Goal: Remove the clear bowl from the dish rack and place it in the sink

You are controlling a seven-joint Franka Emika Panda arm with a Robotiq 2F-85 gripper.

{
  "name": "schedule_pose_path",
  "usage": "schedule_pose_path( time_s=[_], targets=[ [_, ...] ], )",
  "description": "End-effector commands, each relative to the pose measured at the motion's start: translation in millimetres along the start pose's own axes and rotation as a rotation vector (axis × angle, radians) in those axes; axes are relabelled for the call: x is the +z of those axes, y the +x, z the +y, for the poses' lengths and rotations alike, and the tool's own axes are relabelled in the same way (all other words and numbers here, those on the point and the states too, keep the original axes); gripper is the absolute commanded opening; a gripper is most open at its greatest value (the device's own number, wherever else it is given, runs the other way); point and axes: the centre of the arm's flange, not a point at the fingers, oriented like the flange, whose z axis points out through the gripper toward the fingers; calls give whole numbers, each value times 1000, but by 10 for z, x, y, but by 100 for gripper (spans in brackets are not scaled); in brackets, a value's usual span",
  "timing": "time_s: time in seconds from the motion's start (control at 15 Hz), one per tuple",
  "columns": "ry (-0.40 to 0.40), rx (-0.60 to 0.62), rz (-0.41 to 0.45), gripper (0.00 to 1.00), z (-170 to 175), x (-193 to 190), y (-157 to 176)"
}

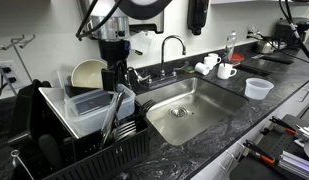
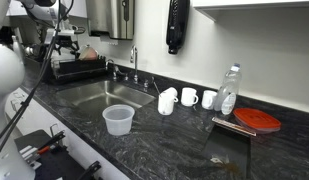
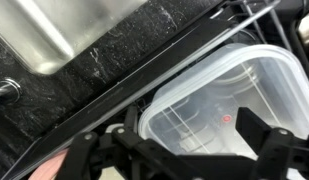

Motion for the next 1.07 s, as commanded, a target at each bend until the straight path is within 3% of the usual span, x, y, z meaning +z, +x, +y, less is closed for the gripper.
schedule_pose_path(
  time_s=[0.0,0.27,0.33,0.4,1.0],
  targets=[
    [-38,-93,-22,100,-18,50,148],
    [-49,-161,-21,100,-100,147,217],
    [-52,-172,-15,92,-111,153,229],
    [-56,-180,-7,74,-123,151,242],
    [-106,-185,13,10,-53,72,247]
  ],
)
